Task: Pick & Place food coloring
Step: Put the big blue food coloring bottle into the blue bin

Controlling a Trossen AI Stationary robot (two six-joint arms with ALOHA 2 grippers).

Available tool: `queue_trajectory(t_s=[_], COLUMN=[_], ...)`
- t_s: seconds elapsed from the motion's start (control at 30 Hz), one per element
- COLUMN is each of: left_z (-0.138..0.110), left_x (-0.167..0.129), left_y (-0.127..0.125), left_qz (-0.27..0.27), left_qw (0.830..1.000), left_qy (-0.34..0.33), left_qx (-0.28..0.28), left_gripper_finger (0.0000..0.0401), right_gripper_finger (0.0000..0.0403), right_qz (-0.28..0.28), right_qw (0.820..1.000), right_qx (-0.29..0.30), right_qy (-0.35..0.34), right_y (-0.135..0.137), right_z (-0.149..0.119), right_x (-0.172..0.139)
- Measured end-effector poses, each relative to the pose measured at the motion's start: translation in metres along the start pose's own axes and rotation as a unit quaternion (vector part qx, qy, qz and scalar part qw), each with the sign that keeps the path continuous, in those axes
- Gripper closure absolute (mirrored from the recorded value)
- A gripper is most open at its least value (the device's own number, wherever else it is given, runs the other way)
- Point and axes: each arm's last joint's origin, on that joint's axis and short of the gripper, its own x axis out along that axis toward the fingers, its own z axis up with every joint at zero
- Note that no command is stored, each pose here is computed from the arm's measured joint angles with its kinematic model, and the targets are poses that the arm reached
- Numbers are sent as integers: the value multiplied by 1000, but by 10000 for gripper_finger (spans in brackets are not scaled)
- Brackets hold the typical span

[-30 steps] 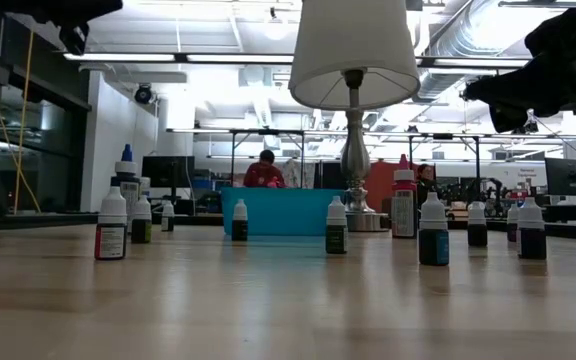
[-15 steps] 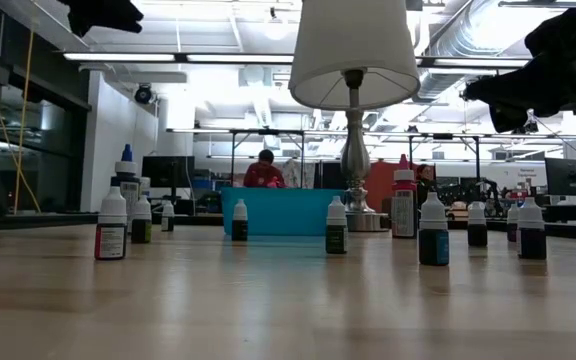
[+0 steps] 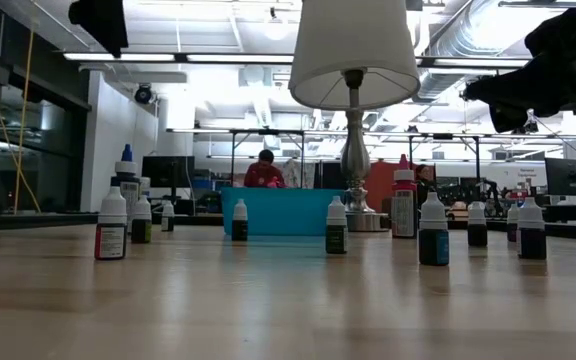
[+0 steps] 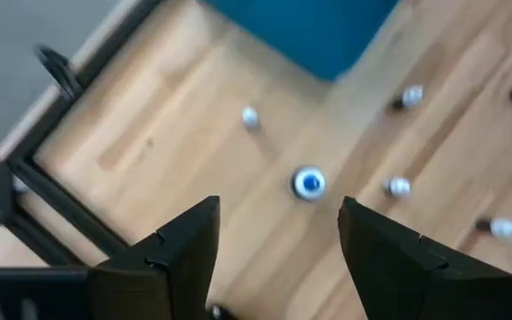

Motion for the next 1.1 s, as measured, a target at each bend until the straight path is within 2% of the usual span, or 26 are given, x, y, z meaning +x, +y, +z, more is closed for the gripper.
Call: queue_trajectory(t_s=[0.2,0.47,0.67,0.77,0.87,1.1], left_z=[12,24,34,37,35,29], left_x=[24,54,76,90,104,124], left_y=[-6,-16,-25,-28,-30,-34], left_qz=[-14,-14,-21,-21,-19,57], left_qw=[994,969,958,958,962,974], left_qy=[85,165,195,192,200,215], left_qx=[65,180,211,210,185,49], left_gripper_finger=[178,178,178,178,178,178], right_gripper_finger=[402,402,402,402,402,402], right_qz=[0,0,0,0,0,0], right_qw=[1000,1000,1000,1000,1000,1000], right_qx=[0,0,0,0,0,0], right_qy=[0,0,0,0,0,0], right_y=[0,0,0,0,0,0], right_z=[0,0,0,0,0,0], right_x=[0,0,0,0,0,0])
